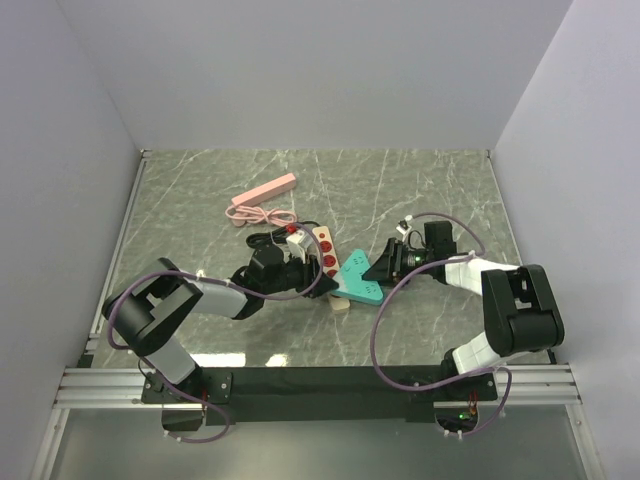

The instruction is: Insert the plug

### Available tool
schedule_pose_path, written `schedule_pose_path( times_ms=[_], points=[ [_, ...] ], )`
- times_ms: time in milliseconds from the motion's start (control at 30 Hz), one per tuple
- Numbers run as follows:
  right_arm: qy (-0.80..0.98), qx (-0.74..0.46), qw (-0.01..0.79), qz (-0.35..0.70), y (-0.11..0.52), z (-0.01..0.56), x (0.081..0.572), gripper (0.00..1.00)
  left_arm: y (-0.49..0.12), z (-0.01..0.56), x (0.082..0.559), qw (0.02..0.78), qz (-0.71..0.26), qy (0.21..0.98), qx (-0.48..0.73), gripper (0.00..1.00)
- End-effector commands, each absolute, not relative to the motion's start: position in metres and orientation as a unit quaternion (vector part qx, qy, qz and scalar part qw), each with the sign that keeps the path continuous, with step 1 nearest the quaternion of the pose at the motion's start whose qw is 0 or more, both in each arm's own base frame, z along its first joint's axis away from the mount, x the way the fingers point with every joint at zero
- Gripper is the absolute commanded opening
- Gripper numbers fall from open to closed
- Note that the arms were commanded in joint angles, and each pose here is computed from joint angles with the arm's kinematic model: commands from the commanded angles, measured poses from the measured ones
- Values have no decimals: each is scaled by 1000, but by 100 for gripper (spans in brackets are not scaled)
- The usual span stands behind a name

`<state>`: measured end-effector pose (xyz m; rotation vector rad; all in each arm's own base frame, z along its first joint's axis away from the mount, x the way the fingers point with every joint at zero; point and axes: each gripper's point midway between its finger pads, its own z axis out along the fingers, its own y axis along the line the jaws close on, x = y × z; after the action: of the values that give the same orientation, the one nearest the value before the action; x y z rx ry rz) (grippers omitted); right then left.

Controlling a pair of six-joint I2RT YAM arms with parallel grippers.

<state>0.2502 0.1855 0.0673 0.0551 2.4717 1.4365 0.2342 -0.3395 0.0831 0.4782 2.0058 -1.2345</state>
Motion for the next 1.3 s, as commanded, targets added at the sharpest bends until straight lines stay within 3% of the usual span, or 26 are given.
schedule_pose_path(
  times_ms=[0,400,767,1267],
  points=[
    [868,-3,196,455,188,69,273,43,-347,81,217,338,-486,778,211,44],
    [895,11,187,404,173,40,263,43,-341,81,216,357,-469,781,205,72],
    [904,16,201,376,164,40,257,44,-324,91,229,388,-443,797,134,79],
    [921,24,203,331,159,31,251,45,-324,65,241,372,-413,825,102,77]
  ],
)
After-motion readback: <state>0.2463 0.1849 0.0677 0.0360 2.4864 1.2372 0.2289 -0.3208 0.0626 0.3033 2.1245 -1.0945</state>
